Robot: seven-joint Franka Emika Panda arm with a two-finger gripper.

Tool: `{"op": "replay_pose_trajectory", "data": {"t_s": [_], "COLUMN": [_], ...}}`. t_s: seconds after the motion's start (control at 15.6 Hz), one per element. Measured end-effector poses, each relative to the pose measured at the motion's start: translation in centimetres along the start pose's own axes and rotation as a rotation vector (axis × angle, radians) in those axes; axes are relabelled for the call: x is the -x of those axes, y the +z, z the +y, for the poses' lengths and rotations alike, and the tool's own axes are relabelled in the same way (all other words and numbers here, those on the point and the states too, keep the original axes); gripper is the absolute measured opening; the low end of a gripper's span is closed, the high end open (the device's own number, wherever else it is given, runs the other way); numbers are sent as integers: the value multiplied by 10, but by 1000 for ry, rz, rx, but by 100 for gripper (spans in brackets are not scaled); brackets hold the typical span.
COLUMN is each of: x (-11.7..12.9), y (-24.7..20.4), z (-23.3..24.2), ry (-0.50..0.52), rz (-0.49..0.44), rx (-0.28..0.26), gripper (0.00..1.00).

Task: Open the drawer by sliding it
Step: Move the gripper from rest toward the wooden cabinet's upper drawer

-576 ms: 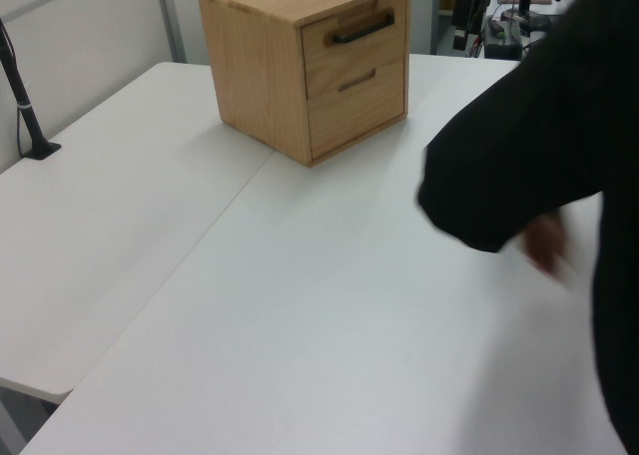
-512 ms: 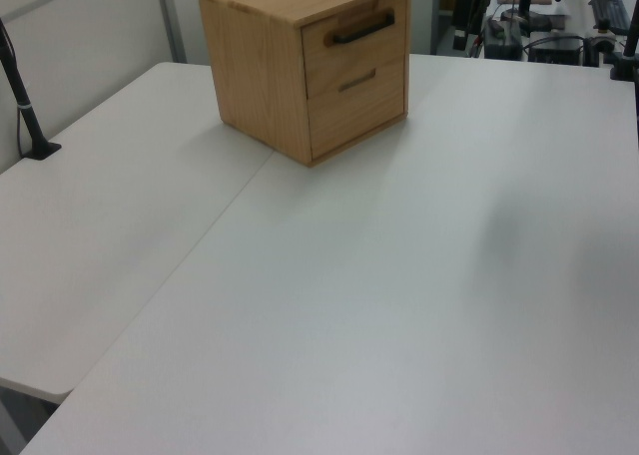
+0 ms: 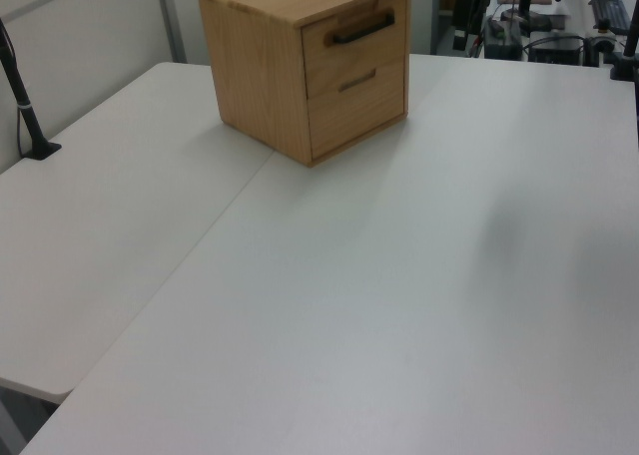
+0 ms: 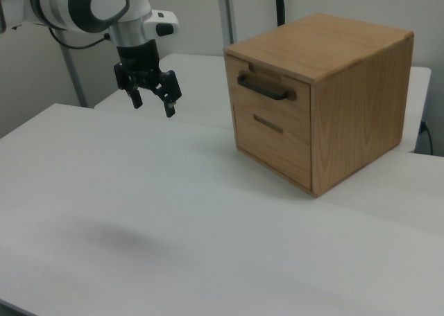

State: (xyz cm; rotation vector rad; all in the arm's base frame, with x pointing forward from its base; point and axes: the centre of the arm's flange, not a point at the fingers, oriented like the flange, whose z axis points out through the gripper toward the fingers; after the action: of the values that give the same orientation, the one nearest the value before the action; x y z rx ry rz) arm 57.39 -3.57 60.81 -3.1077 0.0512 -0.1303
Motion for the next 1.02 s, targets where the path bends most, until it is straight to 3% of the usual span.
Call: {"op": "replay_pose_trajectory", "data": {"t_s": [0.7,1.02], "x": [0,0], "y": [-1,-1], "z": [4,5], "ry": [30,359], "rz": [1,2], "rx": [-1,-2], "gripper": [100,100]}}
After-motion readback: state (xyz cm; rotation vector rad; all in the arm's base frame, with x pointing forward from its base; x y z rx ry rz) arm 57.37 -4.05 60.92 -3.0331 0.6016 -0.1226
